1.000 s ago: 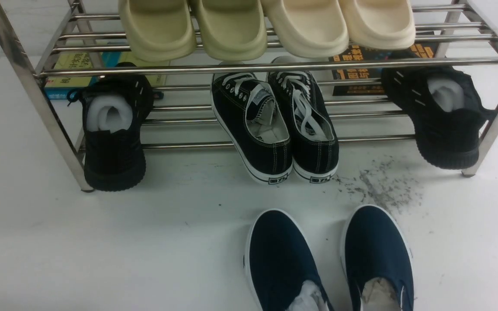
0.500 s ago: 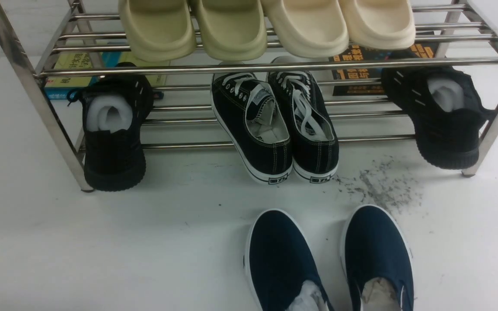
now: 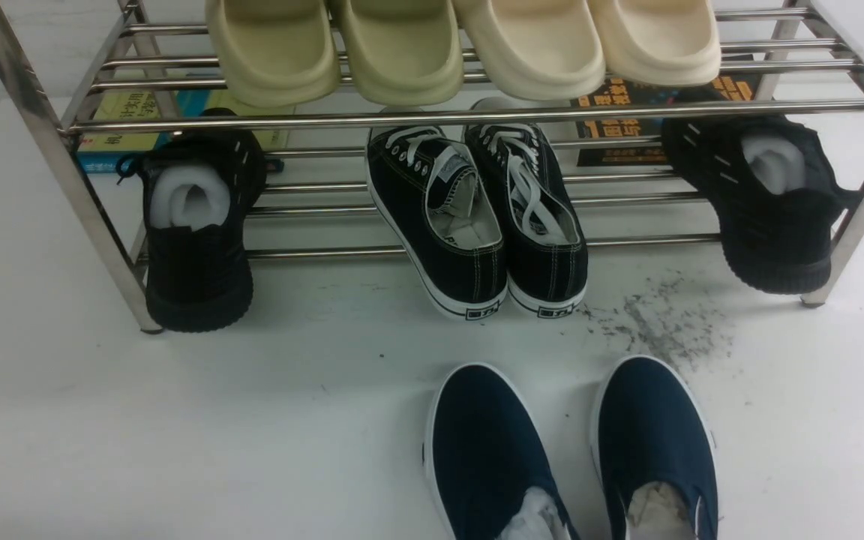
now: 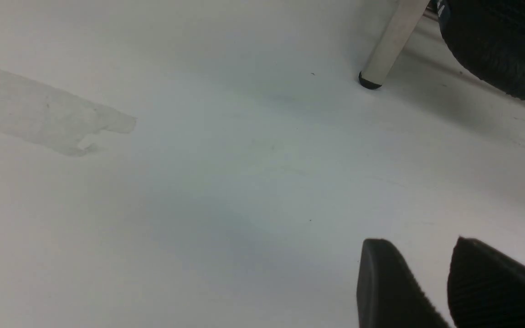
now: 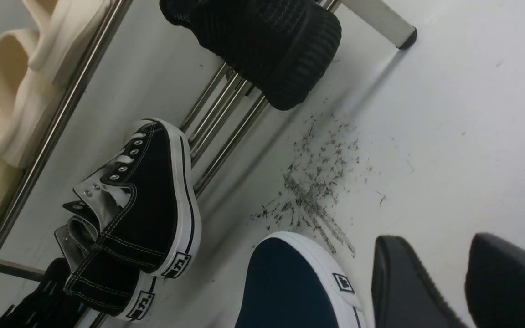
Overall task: Take the shoes off the shelf with your hand on the white table.
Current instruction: 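Reach toward the shoe rack and grasp a shoe on it with the right gripper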
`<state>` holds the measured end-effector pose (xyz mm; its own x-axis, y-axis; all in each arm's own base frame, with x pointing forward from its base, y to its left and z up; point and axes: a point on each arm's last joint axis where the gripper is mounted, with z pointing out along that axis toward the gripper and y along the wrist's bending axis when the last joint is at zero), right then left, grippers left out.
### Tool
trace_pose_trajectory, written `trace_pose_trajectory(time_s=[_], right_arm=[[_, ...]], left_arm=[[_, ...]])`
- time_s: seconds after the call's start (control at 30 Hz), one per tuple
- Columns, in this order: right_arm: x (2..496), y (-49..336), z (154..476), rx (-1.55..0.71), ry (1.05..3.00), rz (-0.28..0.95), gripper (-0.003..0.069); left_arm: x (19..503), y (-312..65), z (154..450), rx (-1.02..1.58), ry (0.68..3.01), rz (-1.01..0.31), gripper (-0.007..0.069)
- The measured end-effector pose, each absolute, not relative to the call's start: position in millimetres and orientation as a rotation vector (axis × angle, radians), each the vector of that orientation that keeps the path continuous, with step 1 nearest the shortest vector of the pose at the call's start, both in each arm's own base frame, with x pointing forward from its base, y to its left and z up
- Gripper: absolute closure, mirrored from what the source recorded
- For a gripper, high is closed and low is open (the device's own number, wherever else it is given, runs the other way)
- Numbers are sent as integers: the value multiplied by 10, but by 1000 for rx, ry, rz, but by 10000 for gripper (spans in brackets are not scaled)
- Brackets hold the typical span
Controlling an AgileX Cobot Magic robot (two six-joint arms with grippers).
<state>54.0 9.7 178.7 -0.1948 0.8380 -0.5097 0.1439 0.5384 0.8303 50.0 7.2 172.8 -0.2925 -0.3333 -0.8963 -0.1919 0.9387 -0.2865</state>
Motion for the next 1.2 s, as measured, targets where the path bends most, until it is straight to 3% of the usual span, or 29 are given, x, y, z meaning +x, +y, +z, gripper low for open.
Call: trace_pose_trajectory(time_s=[0.2, 0.33, 0.4, 0.47, 0.53, 0.6, 0.63, 0.7, 0.87, 0.93, 1.03, 1.2], right_arm=[[536, 84, 1919, 730, 1643, 716, 441], [494, 69, 2360, 556, 1560, 608, 530], [496, 55, 2779, 417, 1535, 476, 633], [540, 53, 2909, 374, 1569, 424, 659], [708, 56, 3189, 299, 1738, 325, 669], [867, 62, 3245, 261, 1949, 274, 664], [894, 60, 3263, 261, 1955, 271, 663], [1180, 61, 3242, 218, 2256, 230, 657], [1683, 115, 3092, 135, 2580, 298, 655], [1938, 302, 2955, -18, 2702, 463, 652], [2145, 593, 2868, -207, 2754, 574, 648], [2362, 1078, 2983, -447, 2665, 554, 634]], left_arm=[[500, 72, 1728, -384, 1880, -145, 386], [500, 72, 1728, -384, 1880, -145, 386], [500, 72, 1728, -384, 1880, -145, 386], [500, 72, 1728, -384, 1880, -145, 386], [500, 72, 1728, -384, 1880, -145, 386], [500, 72, 1728, -384, 1880, -145, 386], [500, 72, 1728, -384, 1880, -145, 386], [500, 72, 1728, -384, 1879, -145, 386], [500, 72, 1728, -384, 1879, -145, 386], [500, 72, 1728, -384, 1879, -145, 386], [500, 72, 1728, -384, 1879, -145, 386], [500, 72, 1728, -384, 1879, -145, 386]])
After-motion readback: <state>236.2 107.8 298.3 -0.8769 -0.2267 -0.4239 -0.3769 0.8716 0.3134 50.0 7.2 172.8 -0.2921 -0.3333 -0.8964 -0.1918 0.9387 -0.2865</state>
